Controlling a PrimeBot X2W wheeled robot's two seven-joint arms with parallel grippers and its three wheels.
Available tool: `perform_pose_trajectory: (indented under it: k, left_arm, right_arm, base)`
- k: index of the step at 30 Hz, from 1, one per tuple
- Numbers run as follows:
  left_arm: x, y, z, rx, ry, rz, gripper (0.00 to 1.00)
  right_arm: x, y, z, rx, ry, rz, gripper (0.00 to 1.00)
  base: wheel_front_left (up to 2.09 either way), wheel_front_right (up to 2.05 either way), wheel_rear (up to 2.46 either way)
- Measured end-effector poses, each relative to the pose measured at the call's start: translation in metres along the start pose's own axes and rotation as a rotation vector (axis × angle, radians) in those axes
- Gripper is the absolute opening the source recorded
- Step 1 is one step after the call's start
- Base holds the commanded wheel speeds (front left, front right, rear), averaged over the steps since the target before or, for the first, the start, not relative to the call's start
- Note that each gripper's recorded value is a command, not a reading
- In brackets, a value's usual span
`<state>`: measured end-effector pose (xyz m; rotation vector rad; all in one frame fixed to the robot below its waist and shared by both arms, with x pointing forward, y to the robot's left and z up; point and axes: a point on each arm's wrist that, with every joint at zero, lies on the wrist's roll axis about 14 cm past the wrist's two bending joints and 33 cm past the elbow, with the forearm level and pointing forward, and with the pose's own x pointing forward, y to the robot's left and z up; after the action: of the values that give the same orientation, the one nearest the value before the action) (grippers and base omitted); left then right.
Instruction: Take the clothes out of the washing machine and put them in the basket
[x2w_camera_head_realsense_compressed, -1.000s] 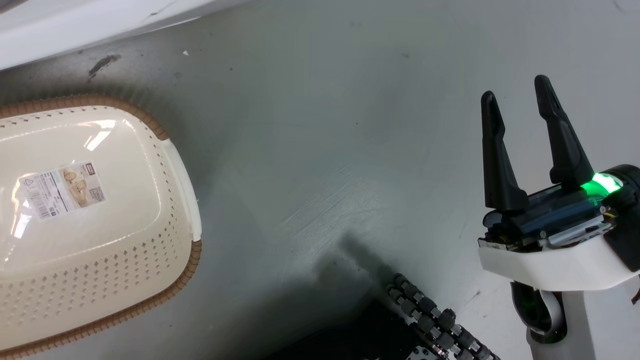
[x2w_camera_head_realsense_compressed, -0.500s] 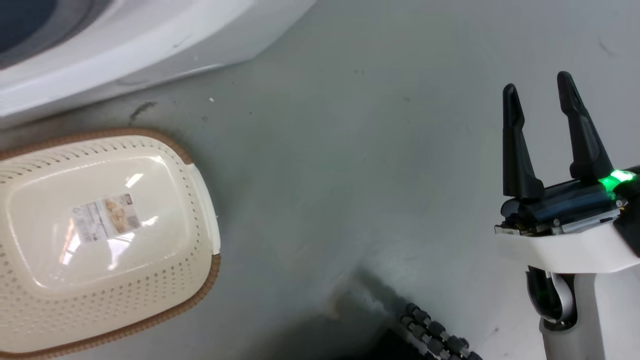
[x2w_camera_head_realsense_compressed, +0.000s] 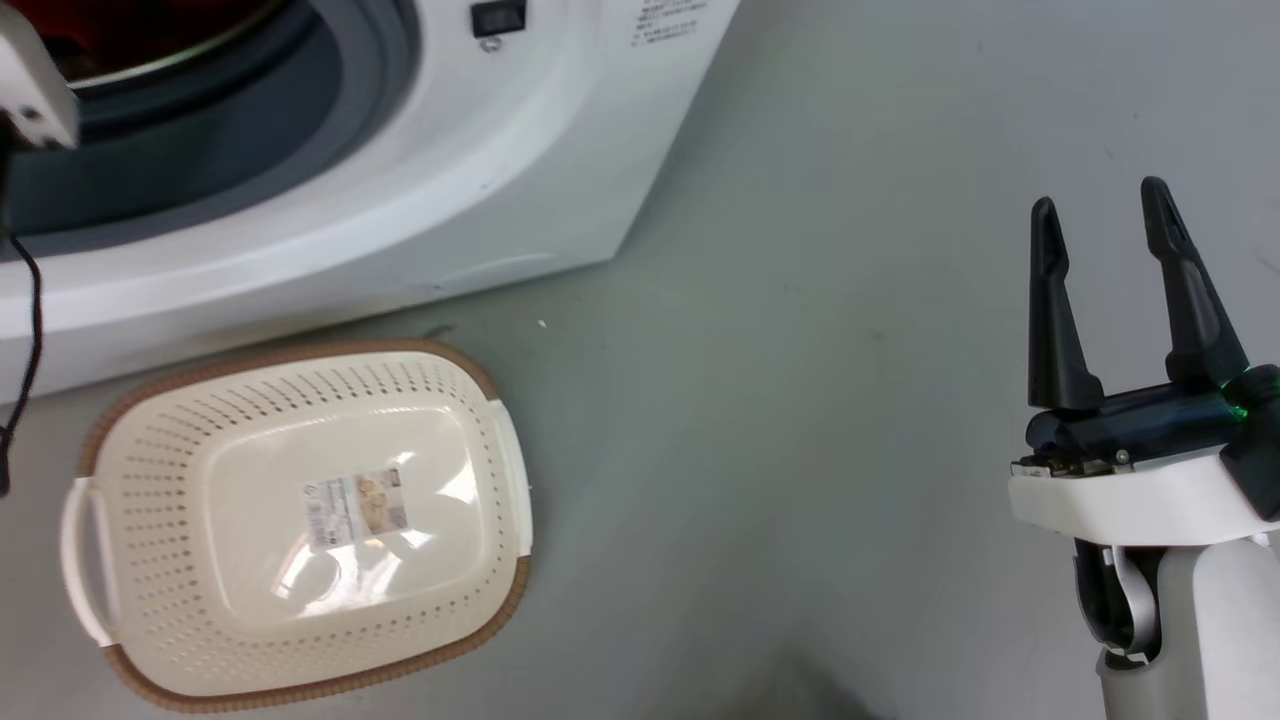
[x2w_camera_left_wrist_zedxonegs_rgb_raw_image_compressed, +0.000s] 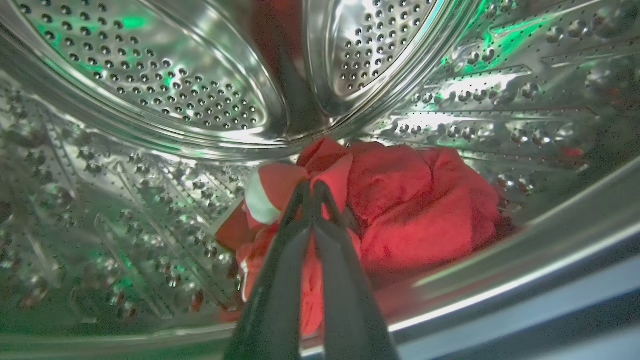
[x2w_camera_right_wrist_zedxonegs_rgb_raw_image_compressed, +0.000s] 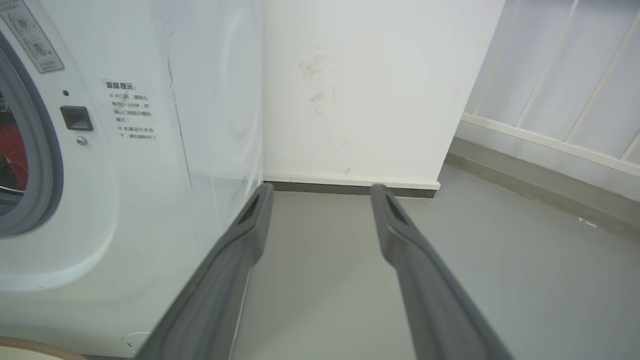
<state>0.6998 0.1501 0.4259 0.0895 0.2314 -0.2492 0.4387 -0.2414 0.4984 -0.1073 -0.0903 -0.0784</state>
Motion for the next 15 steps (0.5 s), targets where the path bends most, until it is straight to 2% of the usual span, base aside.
perform_pose_trajectory:
  k: [8,10,15]
  left_arm:
    - [-0.055,-0.012,0.017,-0.022,-0.058,-0.008,0.00]
    - [-0.076,-0.018,0.042,-0.022,-0.137,-0.009,0.00]
    - [-0.112,-0.022,0.067,-0.031,-0.244,0.007,0.00]
  right_arm:
    - [-0.010,0.010,0.028,0.013,-0.065,0.028,1.00]
    - [-0.013,0.013,0.041,0.017,-0.100,0.037,1.00]
    - [-0.018,0.017,0.053,0.022,-0.130,0.049,1.00]
  base:
    - [0.00,0.00,0.00]
    - [0.00,0.00,0.00]
    - [0.00,0.00,0.00]
